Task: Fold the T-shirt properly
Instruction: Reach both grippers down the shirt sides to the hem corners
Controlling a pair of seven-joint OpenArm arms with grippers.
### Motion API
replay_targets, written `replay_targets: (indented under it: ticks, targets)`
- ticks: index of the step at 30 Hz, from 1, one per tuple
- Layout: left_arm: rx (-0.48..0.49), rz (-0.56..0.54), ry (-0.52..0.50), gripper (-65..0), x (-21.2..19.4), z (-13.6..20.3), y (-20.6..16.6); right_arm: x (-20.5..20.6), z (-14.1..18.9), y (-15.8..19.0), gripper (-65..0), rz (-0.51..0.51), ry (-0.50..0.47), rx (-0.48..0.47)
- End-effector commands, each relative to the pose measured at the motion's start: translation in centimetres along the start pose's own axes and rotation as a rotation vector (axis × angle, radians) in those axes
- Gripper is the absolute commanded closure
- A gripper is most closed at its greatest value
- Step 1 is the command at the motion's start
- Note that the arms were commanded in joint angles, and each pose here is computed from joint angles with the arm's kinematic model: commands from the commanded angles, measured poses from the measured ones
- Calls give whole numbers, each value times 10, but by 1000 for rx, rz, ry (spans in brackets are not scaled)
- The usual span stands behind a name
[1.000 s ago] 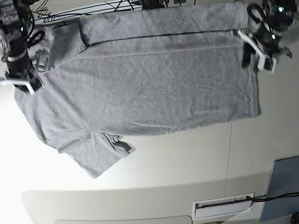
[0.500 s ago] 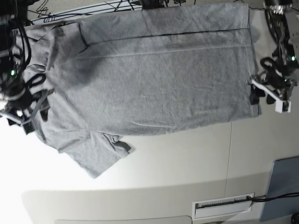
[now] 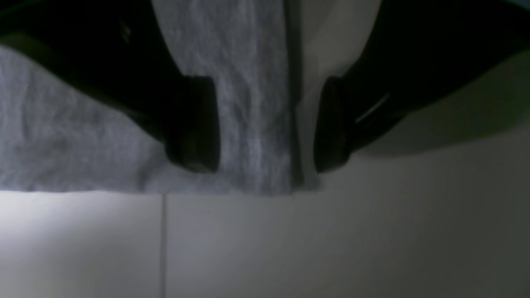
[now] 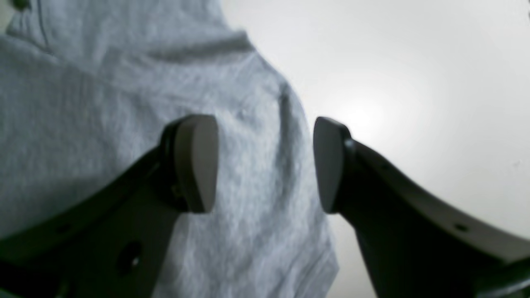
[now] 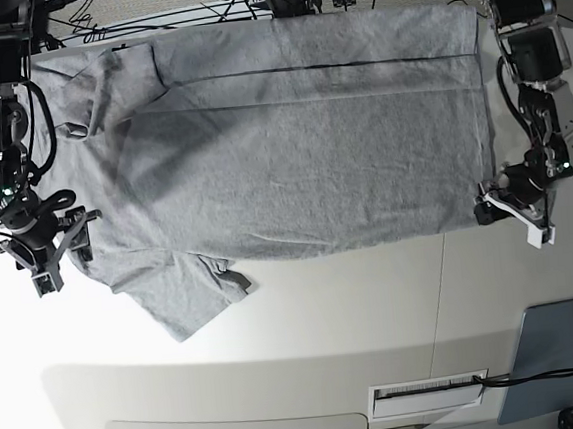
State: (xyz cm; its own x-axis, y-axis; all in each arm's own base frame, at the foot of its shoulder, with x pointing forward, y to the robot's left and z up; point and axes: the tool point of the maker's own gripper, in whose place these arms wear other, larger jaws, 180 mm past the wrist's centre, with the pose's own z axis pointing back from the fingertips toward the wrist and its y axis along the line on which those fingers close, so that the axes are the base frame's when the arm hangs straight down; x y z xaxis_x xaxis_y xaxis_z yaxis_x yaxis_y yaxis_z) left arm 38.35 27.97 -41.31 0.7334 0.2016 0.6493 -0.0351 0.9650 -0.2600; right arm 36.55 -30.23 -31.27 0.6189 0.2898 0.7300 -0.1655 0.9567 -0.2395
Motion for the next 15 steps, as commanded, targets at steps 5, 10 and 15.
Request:
replay_targets:
  ticks: [5,10,15]
  targets:
    - [5,-31,-7,-362,14,0,-1,32,7,-15,-354,17,-122,-38]
    - [-61,-53,27,-311,3,-6,-21,34,7,-15,-354,17,-132,-38]
    - [-48,-39,25,-128,2,-7,-20,32,7,-20,-354,51,-120,-69]
